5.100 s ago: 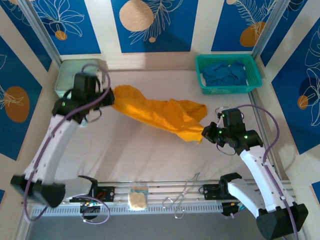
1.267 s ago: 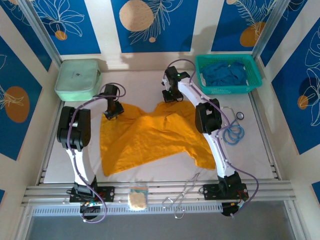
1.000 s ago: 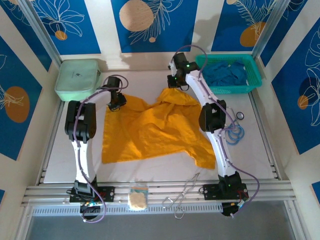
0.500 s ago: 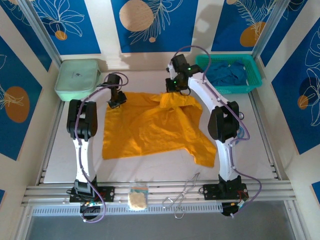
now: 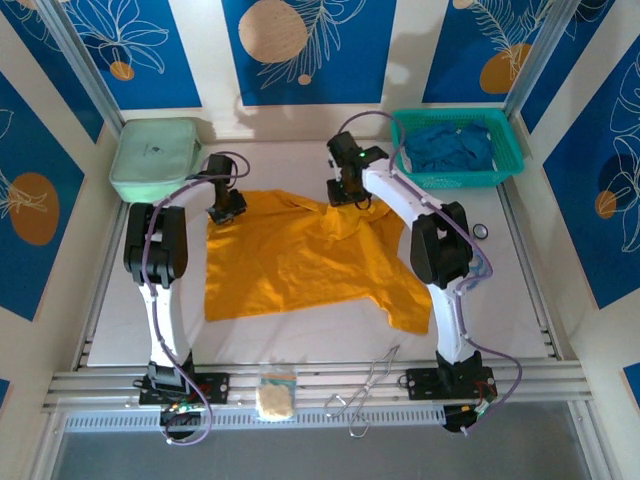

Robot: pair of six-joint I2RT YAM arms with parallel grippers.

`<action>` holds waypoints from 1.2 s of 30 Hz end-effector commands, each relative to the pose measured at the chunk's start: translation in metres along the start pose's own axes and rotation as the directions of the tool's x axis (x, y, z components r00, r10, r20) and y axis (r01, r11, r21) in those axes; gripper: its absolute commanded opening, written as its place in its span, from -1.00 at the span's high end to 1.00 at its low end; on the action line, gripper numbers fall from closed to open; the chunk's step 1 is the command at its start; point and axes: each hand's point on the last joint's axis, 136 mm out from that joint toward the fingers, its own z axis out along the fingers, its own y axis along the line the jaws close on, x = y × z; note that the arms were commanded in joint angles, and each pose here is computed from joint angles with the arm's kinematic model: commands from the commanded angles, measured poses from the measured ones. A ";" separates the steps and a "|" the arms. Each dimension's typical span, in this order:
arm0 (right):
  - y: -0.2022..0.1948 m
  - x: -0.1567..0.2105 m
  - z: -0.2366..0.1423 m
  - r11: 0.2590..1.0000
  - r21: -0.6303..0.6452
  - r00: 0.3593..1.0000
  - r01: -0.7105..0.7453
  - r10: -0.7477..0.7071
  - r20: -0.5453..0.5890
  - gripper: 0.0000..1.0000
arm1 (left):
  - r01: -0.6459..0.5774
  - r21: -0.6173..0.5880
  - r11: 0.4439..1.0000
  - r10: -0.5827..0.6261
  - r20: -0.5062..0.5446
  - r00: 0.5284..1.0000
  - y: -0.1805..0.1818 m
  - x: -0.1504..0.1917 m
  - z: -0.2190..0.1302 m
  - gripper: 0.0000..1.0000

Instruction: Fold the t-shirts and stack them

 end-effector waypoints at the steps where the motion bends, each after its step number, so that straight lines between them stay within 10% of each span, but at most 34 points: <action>1: 0.028 0.017 -0.025 0.990 0.059 0.992 0.127 -0.129 0.017 0.24 | -0.013 -0.011 1.000 0.013 -0.004 1.000 0.009 0.000 -0.012 0.43; 13: 0.081 0.075 0.004 0.992 0.050 0.989 0.119 -0.114 -0.091 0.29 | -0.026 0.011 1.000 0.026 0.006 1.000 0.005 -0.002 -0.019 0.37; 36: 0.083 0.050 0.052 1.000 -0.005 0.992 0.004 -0.004 -0.126 0.35 | -0.024 0.025 0.999 0.024 -0.007 1.000 0.006 0.005 -0.016 0.37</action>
